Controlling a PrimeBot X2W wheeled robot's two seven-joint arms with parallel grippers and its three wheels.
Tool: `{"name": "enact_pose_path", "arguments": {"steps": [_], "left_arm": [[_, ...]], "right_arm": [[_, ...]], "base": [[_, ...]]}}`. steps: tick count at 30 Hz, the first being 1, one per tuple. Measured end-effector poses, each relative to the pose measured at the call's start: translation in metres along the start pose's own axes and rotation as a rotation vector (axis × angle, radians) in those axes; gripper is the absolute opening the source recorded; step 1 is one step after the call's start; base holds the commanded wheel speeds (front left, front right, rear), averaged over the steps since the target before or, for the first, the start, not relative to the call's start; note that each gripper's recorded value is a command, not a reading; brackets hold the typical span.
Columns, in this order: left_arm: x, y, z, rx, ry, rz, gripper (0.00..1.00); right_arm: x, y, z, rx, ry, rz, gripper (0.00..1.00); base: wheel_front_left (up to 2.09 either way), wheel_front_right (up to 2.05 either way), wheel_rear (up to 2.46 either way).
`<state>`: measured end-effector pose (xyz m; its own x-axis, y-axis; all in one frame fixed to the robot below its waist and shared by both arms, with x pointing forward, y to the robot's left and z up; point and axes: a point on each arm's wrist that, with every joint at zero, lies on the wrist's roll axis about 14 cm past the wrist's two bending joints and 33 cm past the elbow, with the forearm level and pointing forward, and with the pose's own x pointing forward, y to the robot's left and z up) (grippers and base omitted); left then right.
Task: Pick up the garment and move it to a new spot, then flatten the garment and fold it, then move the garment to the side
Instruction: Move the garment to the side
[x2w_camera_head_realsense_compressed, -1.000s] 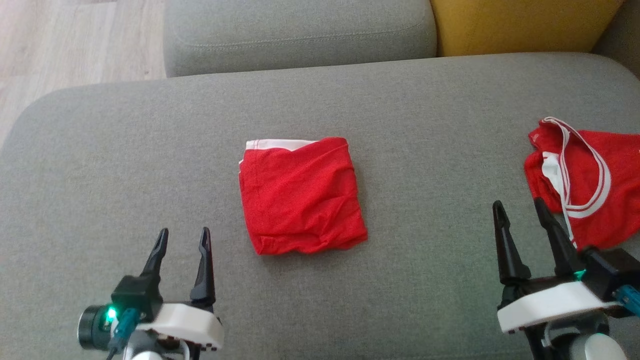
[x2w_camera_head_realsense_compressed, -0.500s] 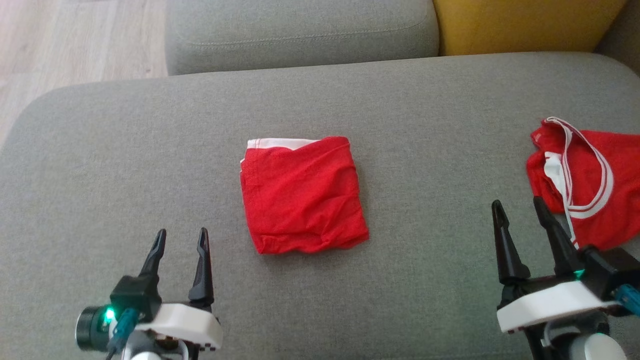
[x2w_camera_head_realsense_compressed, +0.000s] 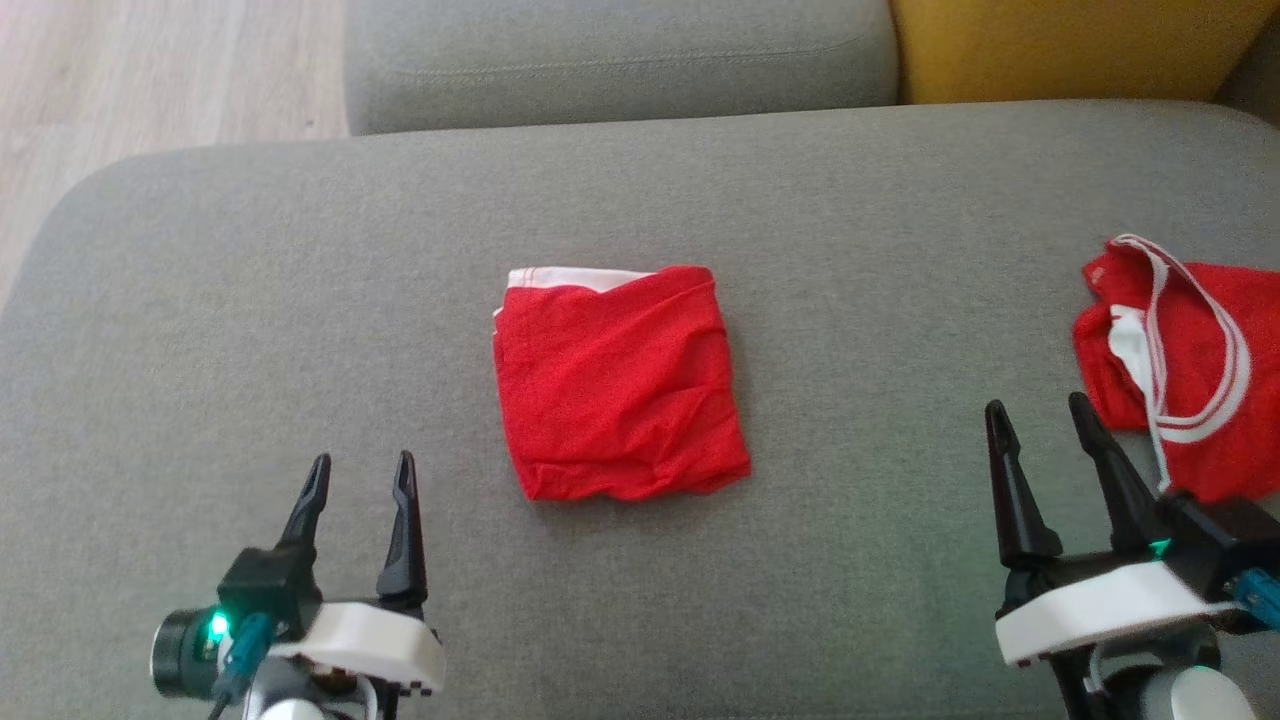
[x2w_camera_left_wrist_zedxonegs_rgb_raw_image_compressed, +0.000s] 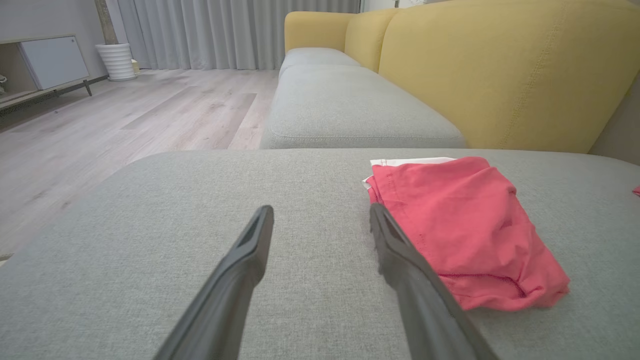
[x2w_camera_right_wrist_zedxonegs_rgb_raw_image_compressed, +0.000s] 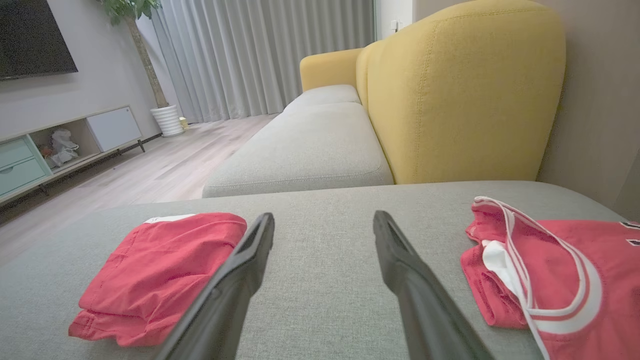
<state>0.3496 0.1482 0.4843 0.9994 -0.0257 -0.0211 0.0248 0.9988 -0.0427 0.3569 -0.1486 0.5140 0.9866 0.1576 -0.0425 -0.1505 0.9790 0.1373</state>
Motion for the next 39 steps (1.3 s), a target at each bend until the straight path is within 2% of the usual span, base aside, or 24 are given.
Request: {"name": "enact_pose_path", "arguments": {"steps": [5,9,21,27,28,30,39], "left_arm": [[0.003,0.005,0.005,-0.002,-0.018,0.019,1.0],[0.011,0.013,0.019,-0.006,-0.065,0.047,1.0],[0.021,0.045,0.033,-0.03,-0.111,0.173,1.0],[0.018,0.061,0.025,-0.025,-0.084,0.236,1.0],[0.017,0.063,0.023,-0.022,-0.079,0.242,1.0],[0.017,0.065,0.021,-0.019,-0.07,0.248,1.0],[0.035,0.043,0.018,-0.021,-0.074,0.171,1.0]], "right_arm": [[0.006,0.003,-0.011,0.003,0.041,0.013,1.0],[0.017,0.009,-0.04,0.019,0.137,0.038,1.0],[0.087,0.084,-0.122,0.039,0.37,0.262,1.0],[0.104,0.115,-0.161,0.039,0.488,0.345,1.0],[0.107,0.117,-0.163,0.041,0.492,0.353,0.96],[0.112,0.121,-0.164,0.047,0.496,0.365,0.0],[0.105,0.113,-0.156,-0.012,0.462,0.39,0.0]], "base": [[0.0,0.0,0.0],[0.0,0.0,0.0],[0.0,0.0,0.0],[0.0,0.0,0.0],[0.0,0.0,0.0],[0.0,0.0,0.0],[0.0,0.0,0.0]]}}
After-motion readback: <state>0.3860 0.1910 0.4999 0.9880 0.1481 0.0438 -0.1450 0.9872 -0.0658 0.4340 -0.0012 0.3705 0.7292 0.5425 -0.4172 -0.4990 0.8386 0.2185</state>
